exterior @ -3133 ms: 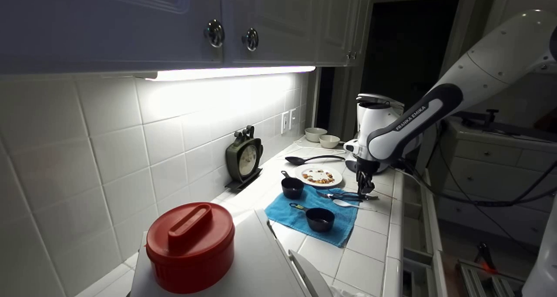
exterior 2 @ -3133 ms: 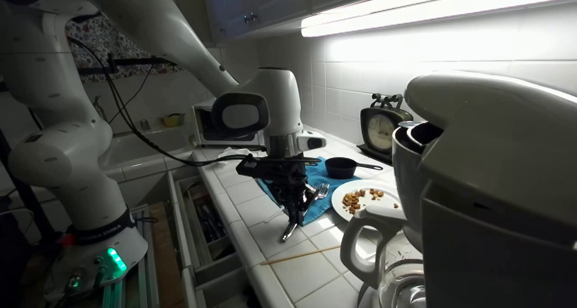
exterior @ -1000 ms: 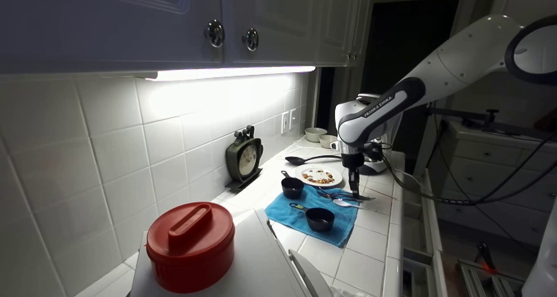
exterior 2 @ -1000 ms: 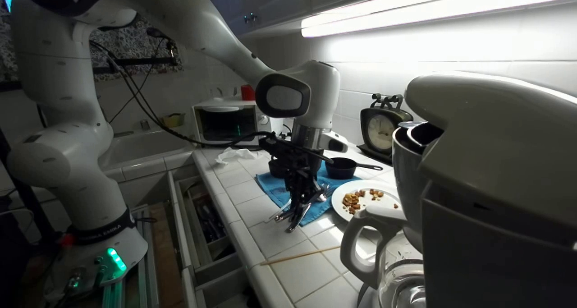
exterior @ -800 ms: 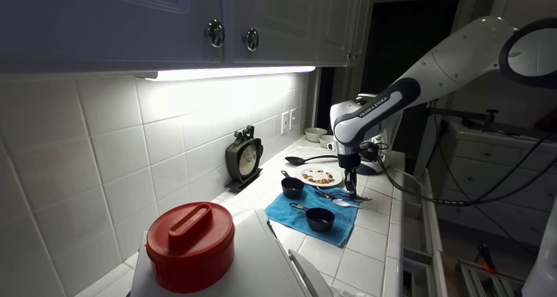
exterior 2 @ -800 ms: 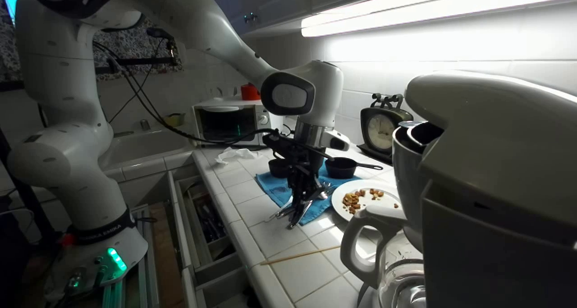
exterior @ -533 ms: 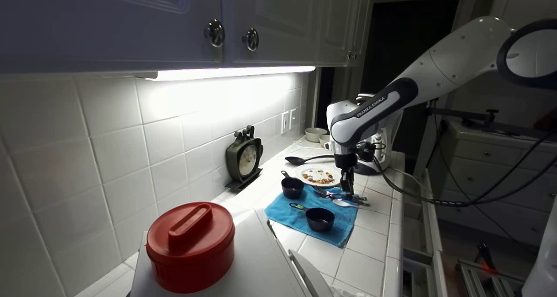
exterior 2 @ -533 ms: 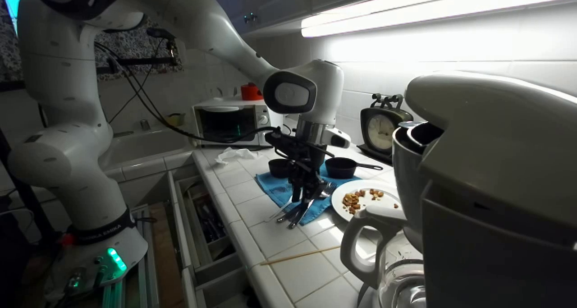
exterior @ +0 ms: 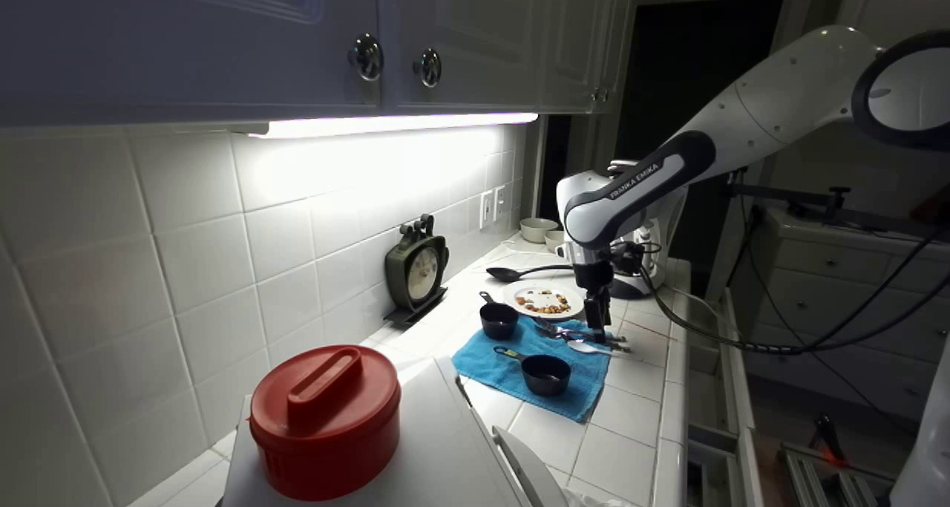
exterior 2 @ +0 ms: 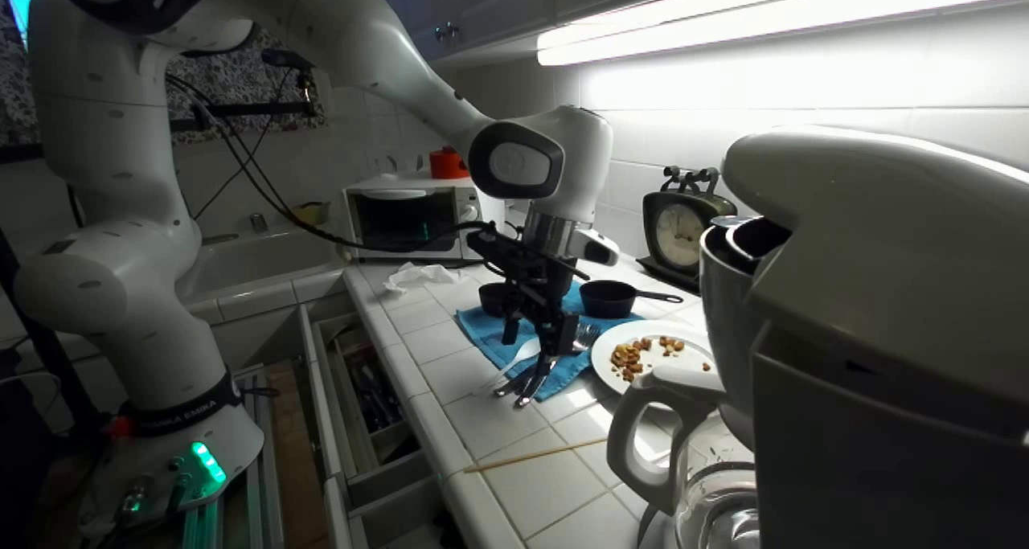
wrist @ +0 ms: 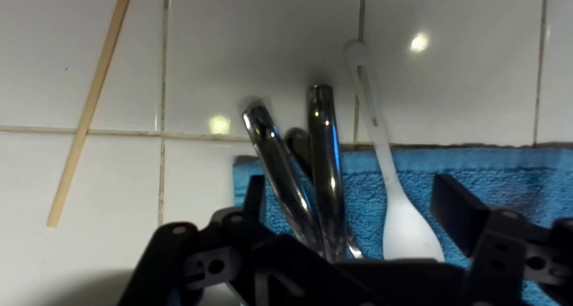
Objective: Use on of the forks to stir the contents on the white plate
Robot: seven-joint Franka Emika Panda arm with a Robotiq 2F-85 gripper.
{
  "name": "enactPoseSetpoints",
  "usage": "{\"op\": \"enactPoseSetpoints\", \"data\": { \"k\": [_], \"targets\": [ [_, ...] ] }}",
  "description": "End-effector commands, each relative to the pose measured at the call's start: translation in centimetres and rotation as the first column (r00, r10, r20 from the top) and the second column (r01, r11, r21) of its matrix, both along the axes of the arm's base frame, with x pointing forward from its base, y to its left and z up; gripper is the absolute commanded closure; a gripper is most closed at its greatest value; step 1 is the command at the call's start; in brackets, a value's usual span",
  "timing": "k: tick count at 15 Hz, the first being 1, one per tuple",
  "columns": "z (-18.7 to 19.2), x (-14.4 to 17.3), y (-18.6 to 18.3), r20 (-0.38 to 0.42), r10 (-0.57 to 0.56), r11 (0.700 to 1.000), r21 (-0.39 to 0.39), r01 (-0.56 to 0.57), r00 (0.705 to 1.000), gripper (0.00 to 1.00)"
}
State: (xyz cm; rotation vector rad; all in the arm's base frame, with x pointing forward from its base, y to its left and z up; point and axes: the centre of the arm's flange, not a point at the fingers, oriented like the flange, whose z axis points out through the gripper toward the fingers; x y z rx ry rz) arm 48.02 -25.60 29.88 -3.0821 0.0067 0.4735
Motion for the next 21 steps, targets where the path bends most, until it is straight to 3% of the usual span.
{"op": "enactPoseSetpoints", "data": {
  "k": [1, 6, 16, 20, 21],
  "targets": [
    [0.8, -1.9, 0.5, -0.049, 0.011, 1.0, -0.006, -0.011, 0.999, 0.11],
    [0.0, -2.6, 0.1, -0.028, 0.031, 0.999, -0.036, -0.032, 0.999, 0.31],
    [0.1, -0.8, -0.1, 0.085, 0.028, 0.996, -0.085, -0.021, 0.996, 0.42],
    [0.2, -0.2, 0.2, 0.092, 0.038, 0.996, -0.082, -0.031, 0.995, 0.57],
    [0.1, -0.1, 0.3, 0.092, 0.039, 0.996, -0.079, -0.032, 0.995, 0.53]
  ]
}}
